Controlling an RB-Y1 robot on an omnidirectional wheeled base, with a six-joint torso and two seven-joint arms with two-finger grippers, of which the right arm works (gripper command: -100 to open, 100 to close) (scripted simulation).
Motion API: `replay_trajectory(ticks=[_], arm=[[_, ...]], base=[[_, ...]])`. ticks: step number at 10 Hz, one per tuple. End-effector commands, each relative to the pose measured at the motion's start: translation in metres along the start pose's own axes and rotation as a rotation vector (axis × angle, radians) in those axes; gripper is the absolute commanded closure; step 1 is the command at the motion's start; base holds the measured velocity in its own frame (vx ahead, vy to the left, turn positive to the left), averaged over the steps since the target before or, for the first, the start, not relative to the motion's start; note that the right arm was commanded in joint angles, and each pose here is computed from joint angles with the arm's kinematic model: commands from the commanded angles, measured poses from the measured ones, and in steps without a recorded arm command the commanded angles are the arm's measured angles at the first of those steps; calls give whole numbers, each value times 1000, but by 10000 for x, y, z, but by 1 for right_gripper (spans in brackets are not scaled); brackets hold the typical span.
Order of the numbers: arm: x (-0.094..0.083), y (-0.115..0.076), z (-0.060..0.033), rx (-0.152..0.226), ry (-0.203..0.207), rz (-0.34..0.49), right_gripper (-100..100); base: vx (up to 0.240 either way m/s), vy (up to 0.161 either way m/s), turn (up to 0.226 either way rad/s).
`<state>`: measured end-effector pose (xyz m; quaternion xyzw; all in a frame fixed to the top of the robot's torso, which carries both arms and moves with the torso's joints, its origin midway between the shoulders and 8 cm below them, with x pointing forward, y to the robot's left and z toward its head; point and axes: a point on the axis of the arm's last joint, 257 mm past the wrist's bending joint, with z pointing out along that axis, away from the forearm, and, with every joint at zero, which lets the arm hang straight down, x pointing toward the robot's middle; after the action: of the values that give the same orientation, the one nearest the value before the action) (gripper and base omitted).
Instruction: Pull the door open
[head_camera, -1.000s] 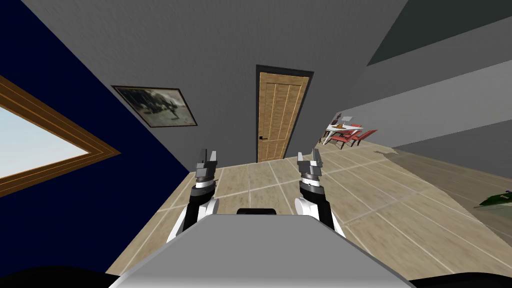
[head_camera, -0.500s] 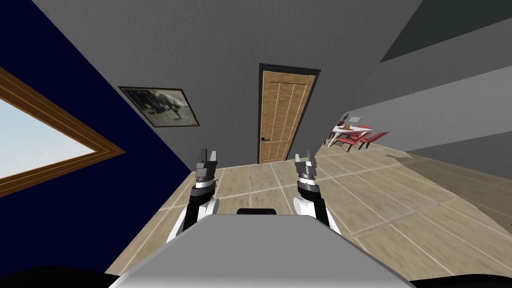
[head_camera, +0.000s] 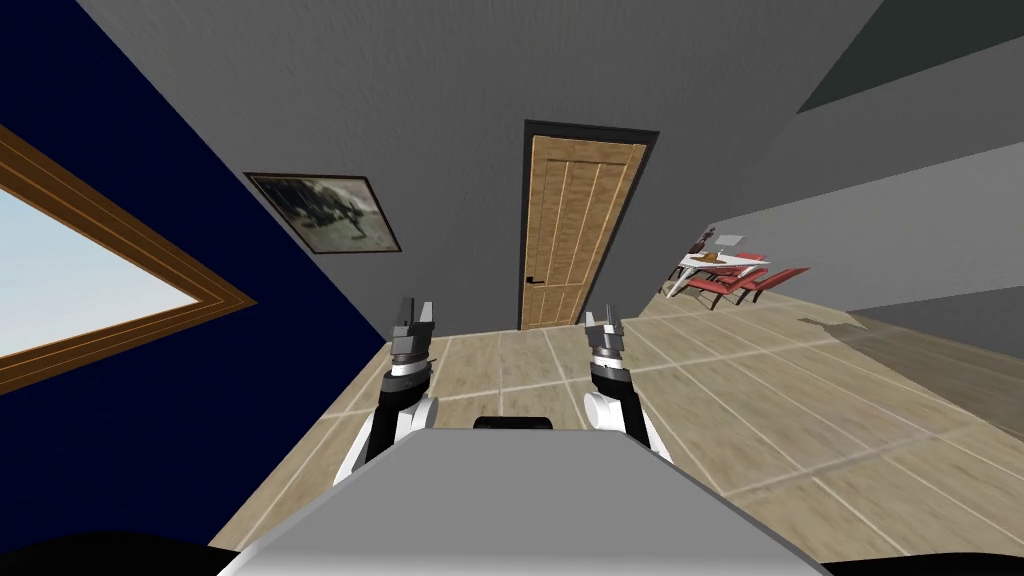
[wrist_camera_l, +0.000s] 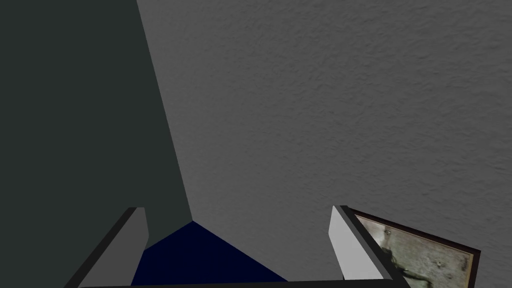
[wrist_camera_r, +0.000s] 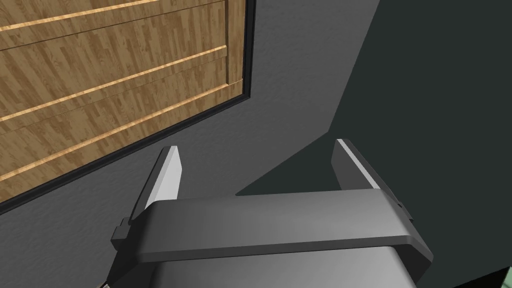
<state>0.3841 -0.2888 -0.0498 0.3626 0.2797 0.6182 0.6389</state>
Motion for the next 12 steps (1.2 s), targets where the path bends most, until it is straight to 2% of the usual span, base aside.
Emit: replay_trajectory(ticks=[1,12], arm=[[-15,-115,-16,16,0,-2,-100],[-195,-949,-158,140,-15,-16,-100]], base=[[84,-27,61],[91,-23,82]])
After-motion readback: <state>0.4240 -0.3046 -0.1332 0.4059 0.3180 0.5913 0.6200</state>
